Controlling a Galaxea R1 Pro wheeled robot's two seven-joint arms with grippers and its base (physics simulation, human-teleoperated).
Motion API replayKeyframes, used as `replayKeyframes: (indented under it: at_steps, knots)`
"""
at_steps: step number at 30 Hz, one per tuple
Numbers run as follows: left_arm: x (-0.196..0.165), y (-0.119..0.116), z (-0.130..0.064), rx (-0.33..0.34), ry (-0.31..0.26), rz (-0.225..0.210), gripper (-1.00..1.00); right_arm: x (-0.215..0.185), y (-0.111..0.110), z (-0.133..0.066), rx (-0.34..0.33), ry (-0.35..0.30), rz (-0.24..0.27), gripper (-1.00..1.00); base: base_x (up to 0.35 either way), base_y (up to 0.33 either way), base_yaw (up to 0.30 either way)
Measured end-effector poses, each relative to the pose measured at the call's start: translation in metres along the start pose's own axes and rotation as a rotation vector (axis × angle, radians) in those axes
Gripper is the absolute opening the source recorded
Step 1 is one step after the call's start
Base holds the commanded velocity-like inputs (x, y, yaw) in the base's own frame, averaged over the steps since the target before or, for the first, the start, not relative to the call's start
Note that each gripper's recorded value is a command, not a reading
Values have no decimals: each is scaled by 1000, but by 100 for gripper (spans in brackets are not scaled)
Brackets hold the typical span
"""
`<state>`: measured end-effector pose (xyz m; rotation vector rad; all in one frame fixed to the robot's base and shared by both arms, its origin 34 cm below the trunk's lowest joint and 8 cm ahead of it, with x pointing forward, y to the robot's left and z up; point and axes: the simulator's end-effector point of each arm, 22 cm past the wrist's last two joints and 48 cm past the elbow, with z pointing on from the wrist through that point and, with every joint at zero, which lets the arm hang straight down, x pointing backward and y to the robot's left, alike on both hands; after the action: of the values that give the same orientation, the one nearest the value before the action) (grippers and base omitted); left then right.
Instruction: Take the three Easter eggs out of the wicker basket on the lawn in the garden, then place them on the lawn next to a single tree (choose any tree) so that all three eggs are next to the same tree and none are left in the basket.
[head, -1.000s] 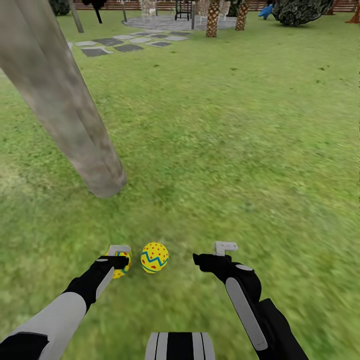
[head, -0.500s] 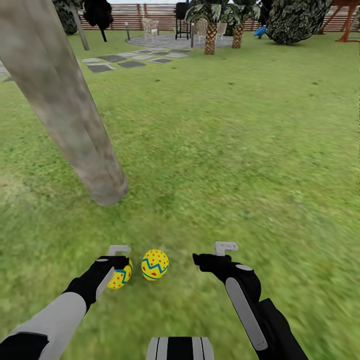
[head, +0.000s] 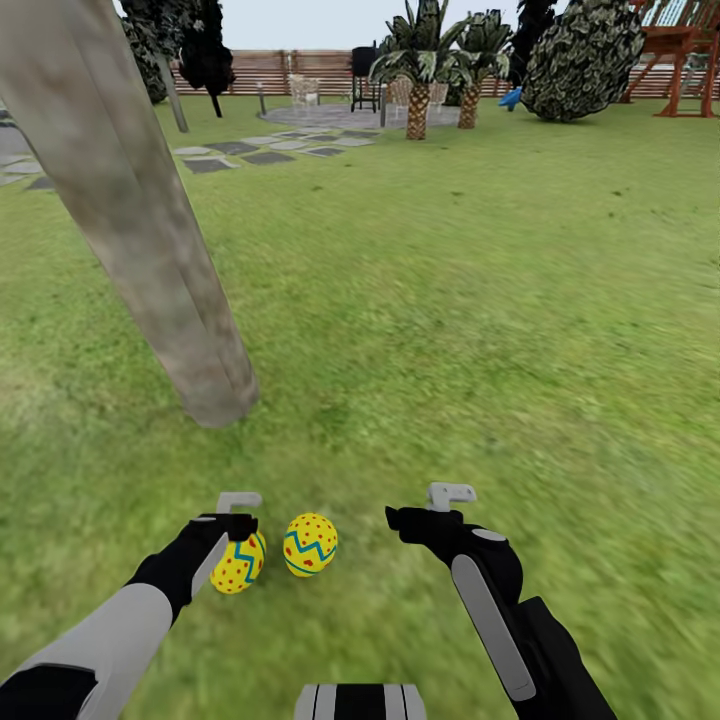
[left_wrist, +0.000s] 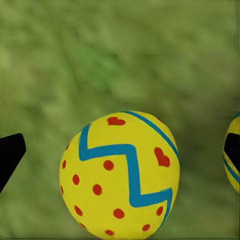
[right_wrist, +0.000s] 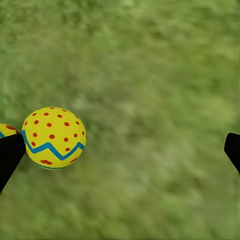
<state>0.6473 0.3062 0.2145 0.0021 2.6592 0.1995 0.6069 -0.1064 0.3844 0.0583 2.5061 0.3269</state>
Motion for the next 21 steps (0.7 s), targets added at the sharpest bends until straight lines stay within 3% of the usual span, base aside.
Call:
replayKeyframes:
  at_steps: [21]
  knots:
    - [-83, 6, -61, 11, -61, -5, 100, -33, 13, -33, -8, -84, -29, 100, 0, 0, 0]
